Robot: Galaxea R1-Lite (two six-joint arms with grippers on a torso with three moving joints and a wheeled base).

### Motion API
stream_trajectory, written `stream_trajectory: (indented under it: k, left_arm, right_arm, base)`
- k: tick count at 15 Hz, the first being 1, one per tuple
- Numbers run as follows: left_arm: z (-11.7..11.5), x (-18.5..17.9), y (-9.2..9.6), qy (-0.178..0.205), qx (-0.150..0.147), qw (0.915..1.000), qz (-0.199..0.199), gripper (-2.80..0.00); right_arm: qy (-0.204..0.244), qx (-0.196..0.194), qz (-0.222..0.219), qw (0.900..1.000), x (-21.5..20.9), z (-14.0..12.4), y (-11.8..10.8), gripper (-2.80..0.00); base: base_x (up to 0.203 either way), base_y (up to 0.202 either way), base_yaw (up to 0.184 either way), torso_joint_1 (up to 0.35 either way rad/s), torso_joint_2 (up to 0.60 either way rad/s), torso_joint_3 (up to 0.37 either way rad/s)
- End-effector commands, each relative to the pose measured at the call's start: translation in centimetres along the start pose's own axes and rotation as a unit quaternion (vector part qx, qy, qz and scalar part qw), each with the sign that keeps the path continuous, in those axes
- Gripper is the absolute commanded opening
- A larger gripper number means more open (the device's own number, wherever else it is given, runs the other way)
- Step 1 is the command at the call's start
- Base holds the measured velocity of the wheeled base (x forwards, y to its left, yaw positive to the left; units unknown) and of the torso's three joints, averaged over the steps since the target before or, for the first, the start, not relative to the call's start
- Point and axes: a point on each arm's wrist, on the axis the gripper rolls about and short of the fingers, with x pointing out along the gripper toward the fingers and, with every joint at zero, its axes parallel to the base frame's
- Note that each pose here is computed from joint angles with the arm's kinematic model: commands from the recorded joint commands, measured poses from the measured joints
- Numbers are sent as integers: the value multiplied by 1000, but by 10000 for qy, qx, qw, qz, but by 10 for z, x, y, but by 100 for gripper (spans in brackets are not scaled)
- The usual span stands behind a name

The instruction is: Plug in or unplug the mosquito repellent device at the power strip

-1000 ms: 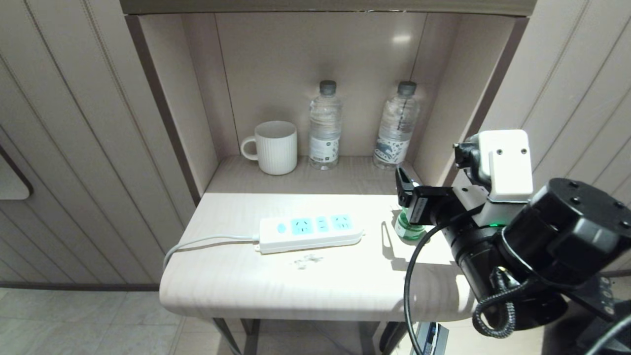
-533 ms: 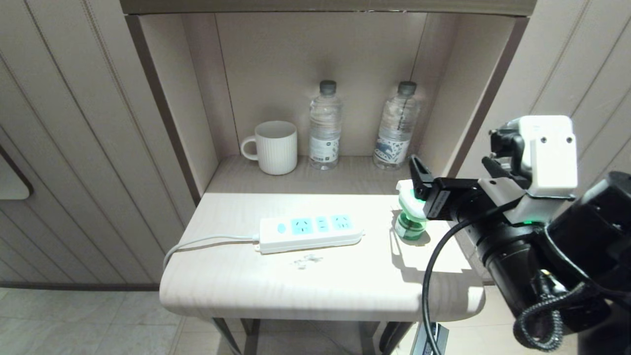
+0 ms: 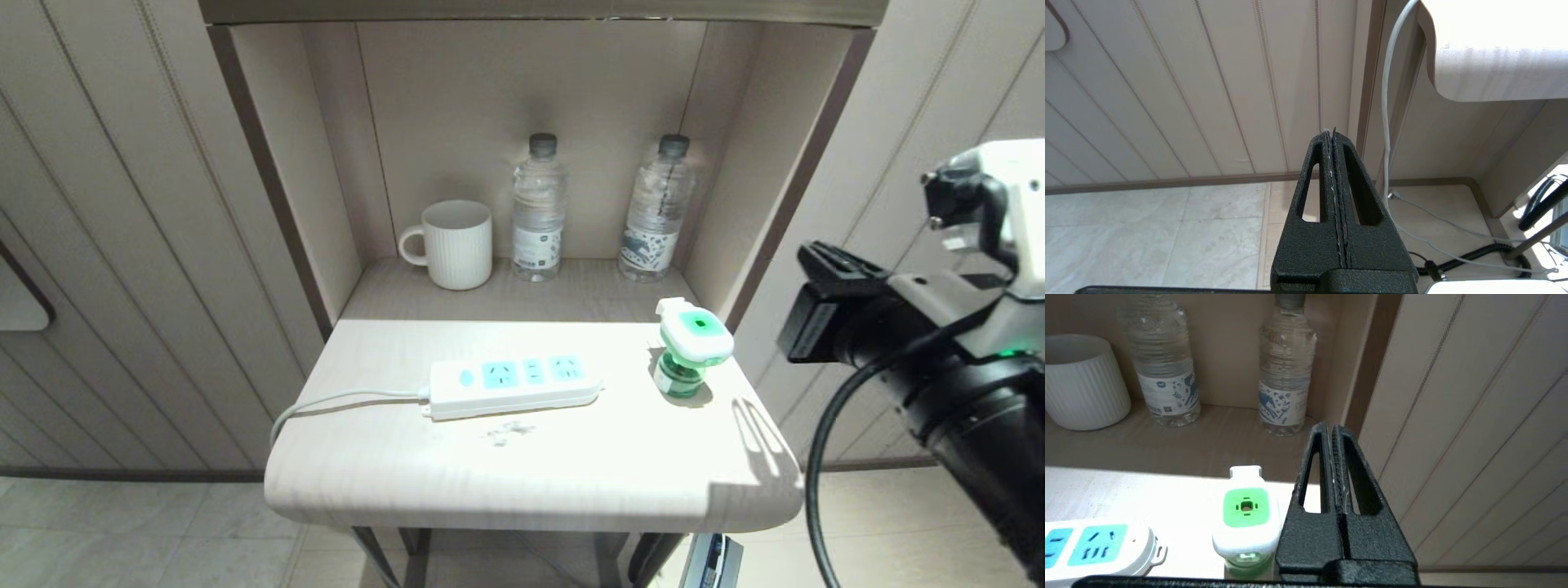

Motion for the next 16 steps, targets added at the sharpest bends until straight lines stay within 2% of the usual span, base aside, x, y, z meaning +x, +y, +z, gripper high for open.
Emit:
stream_trajectory:
  k: [1, 5, 7, 9, 11, 13, 16]
  left_arm:
    - [0, 0, 0, 2, 1, 10000, 0, -280]
    - [0, 0, 0, 2, 1, 10000, 0, -280]
    - [0, 0, 0, 2, 1, 10000, 0, -280]
    - [0, 0, 0, -4, 2, 10000, -4, -280]
    - [0, 0, 0, -5, 1, 10000, 1, -280]
    - [0, 0, 0, 2, 1, 10000, 0, -280]
    - [0, 0, 0, 2, 1, 10000, 0, -280]
  right_arm:
    - [-189, 92, -276, 9994, -13, 25, -33, -280]
    - [-111, -262, -660, 9974, -47, 51, -93, -280]
    - [12, -559, -972, 9937, -71, 56, -125, -280]
    - [39, -652, -1059, 9922, -104, 50, -145, -280]
    - [424, -817, -1085, 9898, -129, 13, -150, -280]
    - [715, -881, -877, 9897, -151, -30, -151, -280]
    - [737, -716, -729, 9920, -176, -72, -150, -280]
  base:
    - [0, 0, 0, 0, 0, 0]
    - [0, 0, 0, 0, 0, 0]
    - [0, 0, 0, 0, 0, 0]
    - [0, 0, 0, 0, 0, 0]
    - [0, 0, 0, 0, 0, 0]
    - [0, 0, 0, 0, 0, 0]
    - [0, 0, 0, 0, 0, 0]
